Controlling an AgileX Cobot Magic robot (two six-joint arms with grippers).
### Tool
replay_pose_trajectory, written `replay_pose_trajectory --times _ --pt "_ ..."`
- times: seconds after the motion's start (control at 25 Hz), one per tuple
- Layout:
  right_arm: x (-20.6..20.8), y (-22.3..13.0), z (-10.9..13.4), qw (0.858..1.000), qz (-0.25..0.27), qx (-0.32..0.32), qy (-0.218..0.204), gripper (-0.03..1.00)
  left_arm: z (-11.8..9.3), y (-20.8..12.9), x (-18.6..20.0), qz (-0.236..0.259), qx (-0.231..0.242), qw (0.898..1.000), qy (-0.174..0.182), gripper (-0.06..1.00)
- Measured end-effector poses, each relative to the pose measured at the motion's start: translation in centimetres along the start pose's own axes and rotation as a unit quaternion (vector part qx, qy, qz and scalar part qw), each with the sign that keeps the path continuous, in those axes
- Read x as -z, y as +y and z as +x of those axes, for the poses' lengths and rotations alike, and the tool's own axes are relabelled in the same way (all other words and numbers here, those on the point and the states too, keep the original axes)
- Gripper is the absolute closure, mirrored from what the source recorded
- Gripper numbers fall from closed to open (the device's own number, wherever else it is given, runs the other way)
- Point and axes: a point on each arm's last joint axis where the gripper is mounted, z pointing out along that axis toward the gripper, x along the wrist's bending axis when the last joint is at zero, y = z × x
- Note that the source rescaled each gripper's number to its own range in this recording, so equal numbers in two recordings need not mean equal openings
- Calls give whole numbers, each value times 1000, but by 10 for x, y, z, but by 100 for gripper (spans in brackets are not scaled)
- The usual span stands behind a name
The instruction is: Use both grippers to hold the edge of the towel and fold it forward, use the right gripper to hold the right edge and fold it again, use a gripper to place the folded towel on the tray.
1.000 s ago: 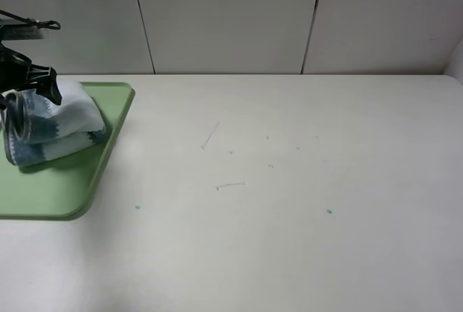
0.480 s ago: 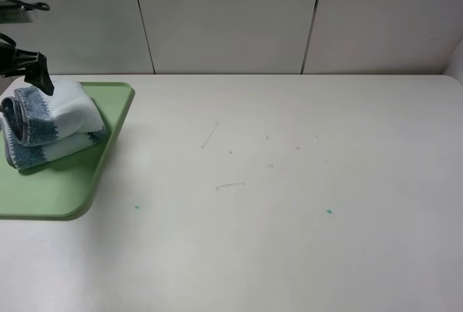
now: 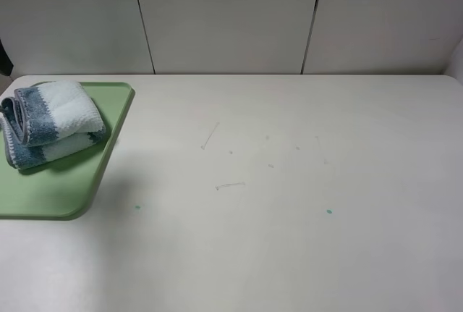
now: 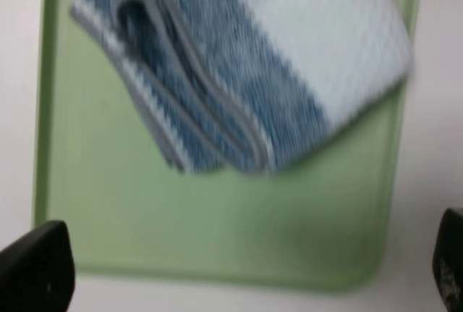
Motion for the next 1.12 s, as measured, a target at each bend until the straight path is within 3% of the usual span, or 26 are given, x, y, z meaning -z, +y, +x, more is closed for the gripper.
replay_pose_trajectory --times 0.32,0.76,0.92,1.12 --pt "0 0 0 1000 0 0 0 -3 -5 -52 46 -5 -12 1000 -5 -6" --pt "0 0 0 1000 0 0 0 -3 -16 -156 84 -74 -11 997 -12 -6" --pt "0 0 0 1000 0 0 0 -3 -20 -185 102 -136 -17 991 -15 -6" --pt "0 0 0 1000 0 0 0 -3 -27 -229 115 -220 -32 975 -18 -6"
